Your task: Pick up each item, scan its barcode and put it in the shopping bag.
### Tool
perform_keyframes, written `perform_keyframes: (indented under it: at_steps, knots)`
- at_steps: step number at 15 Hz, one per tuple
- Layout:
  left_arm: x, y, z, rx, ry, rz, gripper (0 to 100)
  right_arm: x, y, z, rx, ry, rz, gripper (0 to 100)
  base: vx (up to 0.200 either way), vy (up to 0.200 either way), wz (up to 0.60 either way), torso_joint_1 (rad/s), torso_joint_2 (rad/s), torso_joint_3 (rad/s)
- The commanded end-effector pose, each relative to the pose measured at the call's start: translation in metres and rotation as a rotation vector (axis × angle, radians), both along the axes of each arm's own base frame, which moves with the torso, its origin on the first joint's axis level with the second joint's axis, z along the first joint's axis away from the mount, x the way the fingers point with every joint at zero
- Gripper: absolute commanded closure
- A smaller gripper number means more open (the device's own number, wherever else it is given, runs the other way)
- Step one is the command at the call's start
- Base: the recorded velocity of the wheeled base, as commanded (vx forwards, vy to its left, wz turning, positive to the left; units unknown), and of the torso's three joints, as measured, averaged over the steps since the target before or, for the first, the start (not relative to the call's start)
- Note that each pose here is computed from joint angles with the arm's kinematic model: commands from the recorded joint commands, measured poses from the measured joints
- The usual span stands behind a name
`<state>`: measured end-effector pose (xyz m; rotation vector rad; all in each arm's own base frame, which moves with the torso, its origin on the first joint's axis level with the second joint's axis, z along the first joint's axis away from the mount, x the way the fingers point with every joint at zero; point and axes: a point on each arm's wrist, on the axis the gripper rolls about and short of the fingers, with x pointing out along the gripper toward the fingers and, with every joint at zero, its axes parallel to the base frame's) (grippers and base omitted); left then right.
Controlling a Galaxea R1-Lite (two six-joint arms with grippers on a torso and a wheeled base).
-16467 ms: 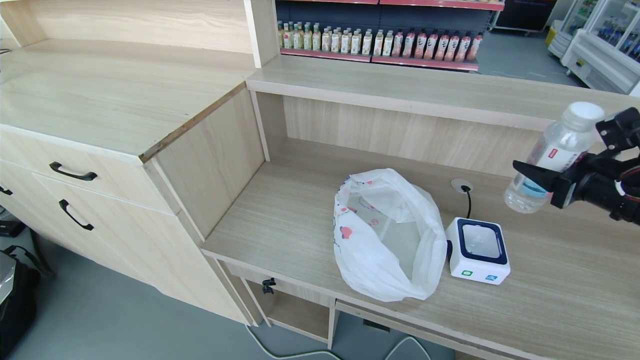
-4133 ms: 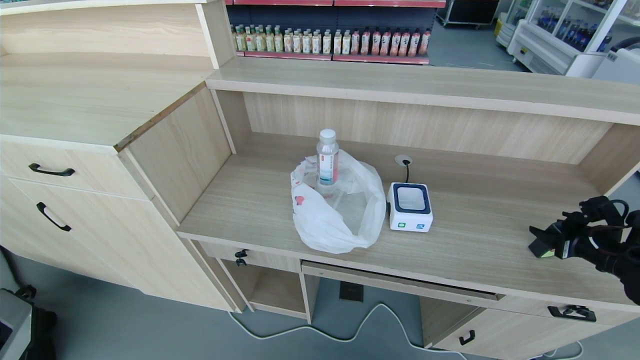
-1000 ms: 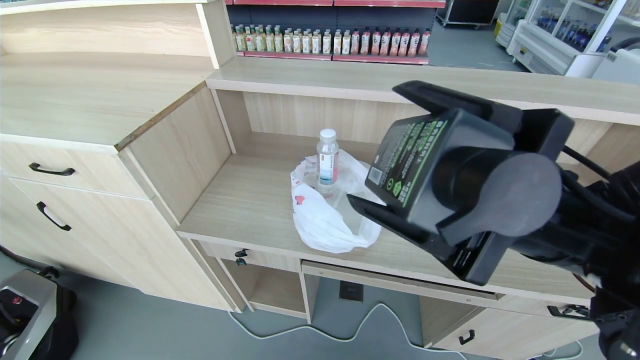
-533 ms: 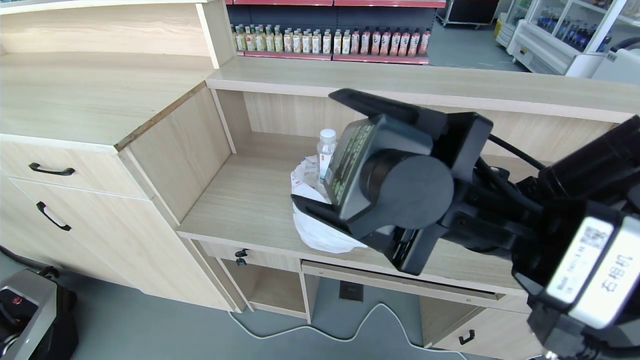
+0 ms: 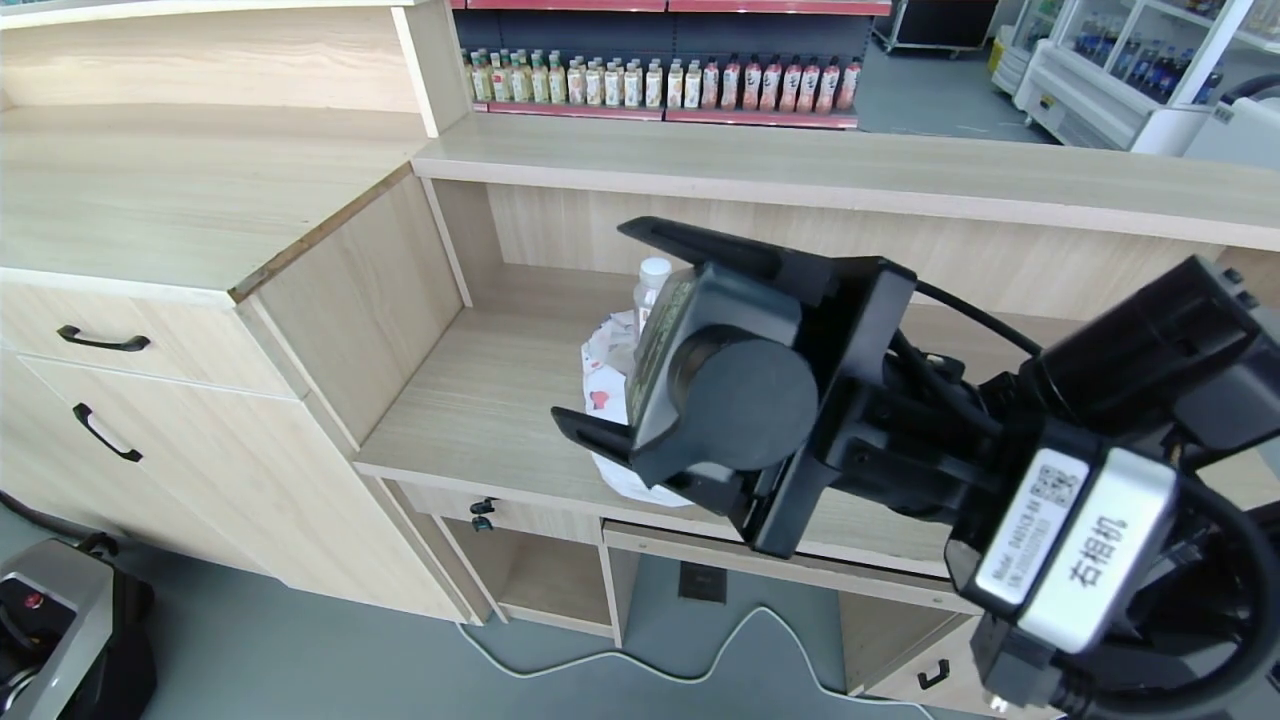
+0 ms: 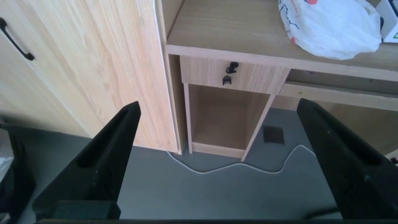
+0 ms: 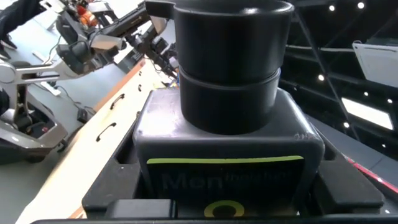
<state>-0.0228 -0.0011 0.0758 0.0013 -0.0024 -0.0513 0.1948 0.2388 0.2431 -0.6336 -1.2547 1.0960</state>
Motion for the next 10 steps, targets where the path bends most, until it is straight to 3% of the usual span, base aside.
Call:
perform_keyframes:
  at_steps: [1, 4, 6, 10]
  knots:
    - [0.000, 0.000, 0.000, 0.000, -0.001, -0.001, 0, -0.004, -0.005, 0.008, 0.032, 0.011, -0.025, 100, 0.000, 0.000, 0.00, 0.000, 0.00, 0.000]
    - [0.000, 0.000, 0.000, 0.000, -0.001, -0.001, 0, -0.005, -0.039, 0.039, 0.197, 0.192, -0.193, 100, 0.000, 0.000, 0.00, 0.000, 0.00, 0.000]
    - [0.000, 0.000, 0.000, 0.000, -0.001, 0.001, 0, 0.004, -0.091, 0.057, 0.327, 0.412, -0.415, 100, 0.000, 0.000, 0.00, 0.000, 0.00, 0.000]
    - [0.000, 0.000, 0.000, 0.000, -0.001, -0.001, 0, 0.019, -0.191, 0.034, 0.512, 0.756, -0.763, 100, 0.000, 0.000, 0.00, 0.000, 0.00, 0.000]
